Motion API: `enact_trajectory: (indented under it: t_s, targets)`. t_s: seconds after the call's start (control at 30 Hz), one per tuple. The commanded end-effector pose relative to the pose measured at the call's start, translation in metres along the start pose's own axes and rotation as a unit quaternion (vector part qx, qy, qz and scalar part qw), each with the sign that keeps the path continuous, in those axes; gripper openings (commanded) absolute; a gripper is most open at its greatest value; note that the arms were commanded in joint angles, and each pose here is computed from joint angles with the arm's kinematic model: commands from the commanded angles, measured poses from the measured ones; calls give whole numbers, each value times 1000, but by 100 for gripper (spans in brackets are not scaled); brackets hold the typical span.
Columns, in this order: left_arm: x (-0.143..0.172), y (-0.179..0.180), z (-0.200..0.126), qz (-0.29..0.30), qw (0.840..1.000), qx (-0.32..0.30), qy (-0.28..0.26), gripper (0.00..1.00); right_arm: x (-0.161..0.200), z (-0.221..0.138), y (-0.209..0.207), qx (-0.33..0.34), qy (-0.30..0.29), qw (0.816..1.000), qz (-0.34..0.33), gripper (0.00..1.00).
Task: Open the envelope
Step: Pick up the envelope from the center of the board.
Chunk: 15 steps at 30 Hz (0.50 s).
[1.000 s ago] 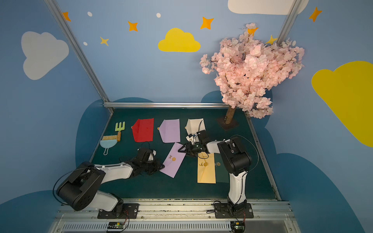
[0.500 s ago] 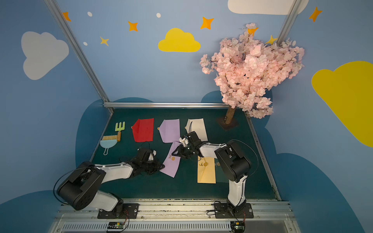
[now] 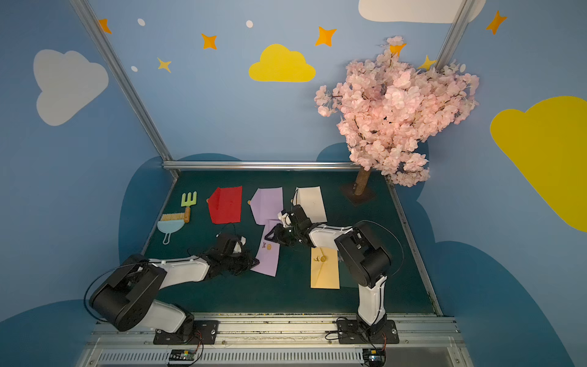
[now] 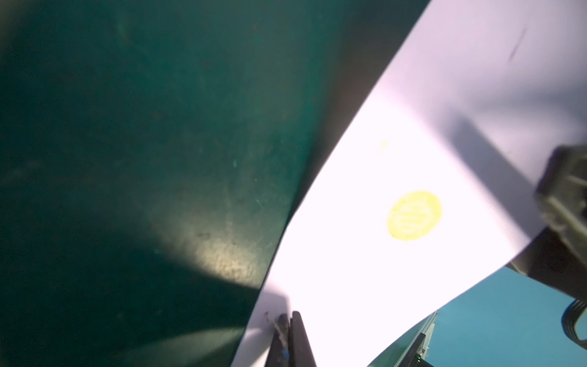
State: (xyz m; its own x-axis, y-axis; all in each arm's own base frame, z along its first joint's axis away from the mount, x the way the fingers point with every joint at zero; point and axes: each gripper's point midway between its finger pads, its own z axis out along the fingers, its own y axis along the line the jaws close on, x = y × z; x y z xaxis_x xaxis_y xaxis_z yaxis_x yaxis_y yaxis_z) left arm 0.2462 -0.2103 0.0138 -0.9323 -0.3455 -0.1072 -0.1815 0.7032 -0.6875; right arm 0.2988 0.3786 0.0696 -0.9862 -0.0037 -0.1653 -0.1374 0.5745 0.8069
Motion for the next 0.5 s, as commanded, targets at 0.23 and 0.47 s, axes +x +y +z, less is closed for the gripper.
enact_trajectory:
  t_s: [0.23,0.47]
  targets:
    - [23,40,5,-29,997,-63,36,3,-15,3,-1,58,-21,998,-34,46]
    - [24,41,7,-31,997,-60,41,3,-17,-2,-1,66,-31,997,-40,43]
